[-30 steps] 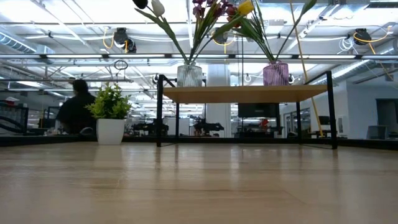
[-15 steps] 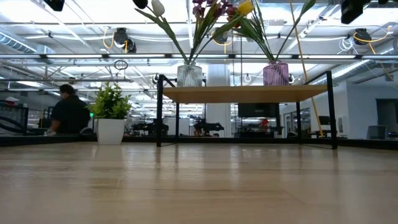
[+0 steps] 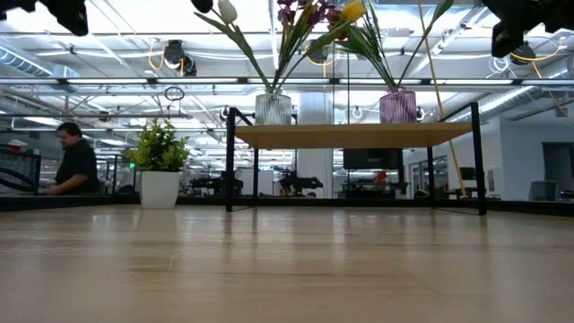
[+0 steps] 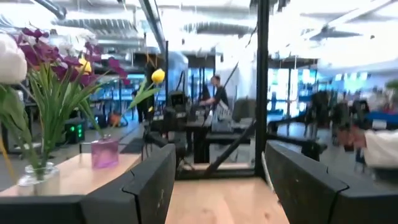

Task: Pick and place flowers into a vace then onto a shelf
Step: Return to Home Position

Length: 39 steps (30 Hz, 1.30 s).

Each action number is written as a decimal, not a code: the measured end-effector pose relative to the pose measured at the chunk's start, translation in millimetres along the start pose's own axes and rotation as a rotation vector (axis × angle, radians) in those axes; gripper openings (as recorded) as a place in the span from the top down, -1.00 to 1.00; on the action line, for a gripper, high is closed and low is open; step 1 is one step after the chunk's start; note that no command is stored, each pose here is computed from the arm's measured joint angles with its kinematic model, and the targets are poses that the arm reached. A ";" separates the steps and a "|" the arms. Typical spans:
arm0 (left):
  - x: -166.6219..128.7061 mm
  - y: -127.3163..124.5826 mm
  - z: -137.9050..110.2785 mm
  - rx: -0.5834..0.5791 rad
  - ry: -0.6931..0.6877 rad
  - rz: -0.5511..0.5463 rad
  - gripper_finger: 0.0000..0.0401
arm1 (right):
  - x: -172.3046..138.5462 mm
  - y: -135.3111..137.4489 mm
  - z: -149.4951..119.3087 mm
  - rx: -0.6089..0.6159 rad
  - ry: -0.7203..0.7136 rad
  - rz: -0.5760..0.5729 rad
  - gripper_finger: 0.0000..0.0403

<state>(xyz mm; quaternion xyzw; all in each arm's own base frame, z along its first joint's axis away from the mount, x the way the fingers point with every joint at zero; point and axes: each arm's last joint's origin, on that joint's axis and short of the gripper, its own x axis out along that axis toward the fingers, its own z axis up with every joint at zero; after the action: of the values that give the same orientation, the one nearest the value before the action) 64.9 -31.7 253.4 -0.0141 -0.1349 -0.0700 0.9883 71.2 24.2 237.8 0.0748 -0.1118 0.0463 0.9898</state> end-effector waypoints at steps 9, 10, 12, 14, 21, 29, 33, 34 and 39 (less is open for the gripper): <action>0.4 -8.9 -43.4 -0.044 -0.073 -0.080 -0.27 | 4.5 -0.1 -37.6 0.032 -0.083 -0.003 0.20; 0.3 -9.5 -48.5 -0.043 -0.067 -0.081 -0.27 | 4.2 -0.2 -36.7 0.044 -0.113 -0.002 0.20; 0.1 -10.7 -58.0 -0.040 -0.039 -0.085 -0.27 | 2.8 -0.4 -28.8 0.083 -0.207 0.004 0.21; 0.4 -11.6 -62.7 -0.044 0.007 -0.093 -0.27 | 2.8 -0.4 -28.9 0.106 -0.207 0.006 0.21; 0.1 -12.5 -72.0 0.003 0.096 -0.095 -0.27 | 4.9 0.0 -38.3 0.089 -0.114 0.000 0.20; -0.3 -12.5 -75.9 -0.020 0.136 -0.085 -0.27 | 5.2 -0.1 -43.6 0.068 -0.063 -0.003 0.20; -0.3 -12.5 -75.8 -0.022 0.135 -0.085 -0.27 | 5.3 -0.1 -43.7 0.068 -0.062 -0.003 0.20; -0.3 -12.5 -75.9 -0.022 0.136 -0.085 -0.27 | 5.3 -0.1 -43.7 0.068 -0.062 -0.003 0.21; -0.3 -12.4 -75.8 -0.021 0.136 -0.085 -0.27 | 5.3 -0.1 -43.9 0.067 -0.061 -0.003 0.21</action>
<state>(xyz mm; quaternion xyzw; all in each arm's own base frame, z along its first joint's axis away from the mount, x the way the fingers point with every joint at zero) 82.9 -47.6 180.4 -0.0142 -0.0672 -0.1140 0.9911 85.7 31.4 196.7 0.1094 -0.1402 0.0464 0.9830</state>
